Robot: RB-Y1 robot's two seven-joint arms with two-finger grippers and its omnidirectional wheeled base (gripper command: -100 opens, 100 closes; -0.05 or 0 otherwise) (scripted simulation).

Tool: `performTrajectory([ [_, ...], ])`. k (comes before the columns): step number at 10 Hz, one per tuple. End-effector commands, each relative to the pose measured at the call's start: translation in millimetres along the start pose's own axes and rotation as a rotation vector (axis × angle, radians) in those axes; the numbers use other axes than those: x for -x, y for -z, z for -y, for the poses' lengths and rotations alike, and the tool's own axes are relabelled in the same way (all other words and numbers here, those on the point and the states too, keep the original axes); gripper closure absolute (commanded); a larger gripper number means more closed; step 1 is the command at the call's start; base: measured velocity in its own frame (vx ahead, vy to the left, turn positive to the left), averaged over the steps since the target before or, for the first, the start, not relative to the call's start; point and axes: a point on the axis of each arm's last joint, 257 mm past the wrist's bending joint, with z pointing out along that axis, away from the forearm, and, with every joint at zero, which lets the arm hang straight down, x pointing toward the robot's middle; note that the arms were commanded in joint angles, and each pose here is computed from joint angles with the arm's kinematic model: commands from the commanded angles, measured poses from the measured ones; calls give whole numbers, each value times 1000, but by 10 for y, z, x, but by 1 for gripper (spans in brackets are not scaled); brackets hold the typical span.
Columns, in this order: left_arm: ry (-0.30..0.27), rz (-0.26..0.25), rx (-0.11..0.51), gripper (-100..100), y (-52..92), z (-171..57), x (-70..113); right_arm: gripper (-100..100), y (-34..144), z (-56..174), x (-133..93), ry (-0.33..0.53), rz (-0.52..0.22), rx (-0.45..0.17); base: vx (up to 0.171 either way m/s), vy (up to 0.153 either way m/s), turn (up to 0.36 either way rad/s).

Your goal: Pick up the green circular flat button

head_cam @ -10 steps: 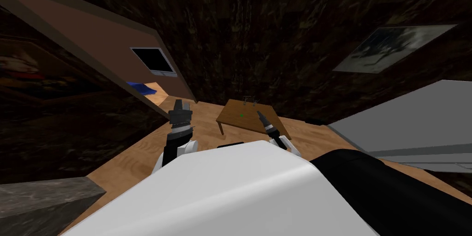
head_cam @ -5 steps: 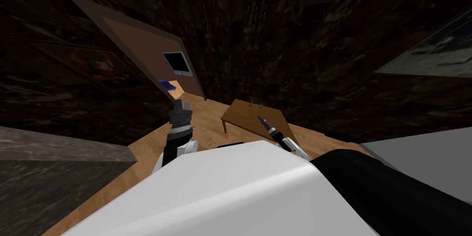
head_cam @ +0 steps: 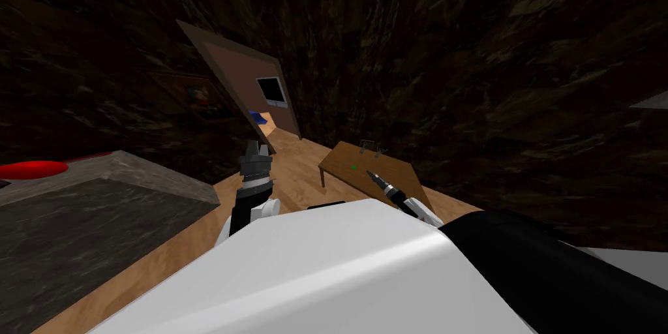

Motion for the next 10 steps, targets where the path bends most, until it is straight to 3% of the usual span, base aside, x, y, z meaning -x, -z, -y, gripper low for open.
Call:
performTrajectory([
  [1, 0, 0, 0, 0, 0, 0, 0, -100, 147, 268, -104, 40, -63, -53, 1, -17, 391],
  [4, 0, 0, 0, 0, 0, 0, -1, -100, 341, 614, -254, 62, -127, -127, 3, -21, 236],
  [9, 0, 0, 0, 0, 0, 0, 0, -100, 877, 1261, -571, 132, -298, -271, 10, -20, 306],
  [10, 0, 0, 0, 0, 0, 0, 0, -100, 926, 1322, -591, 127, -302, -287, 16, -22, 264],
])
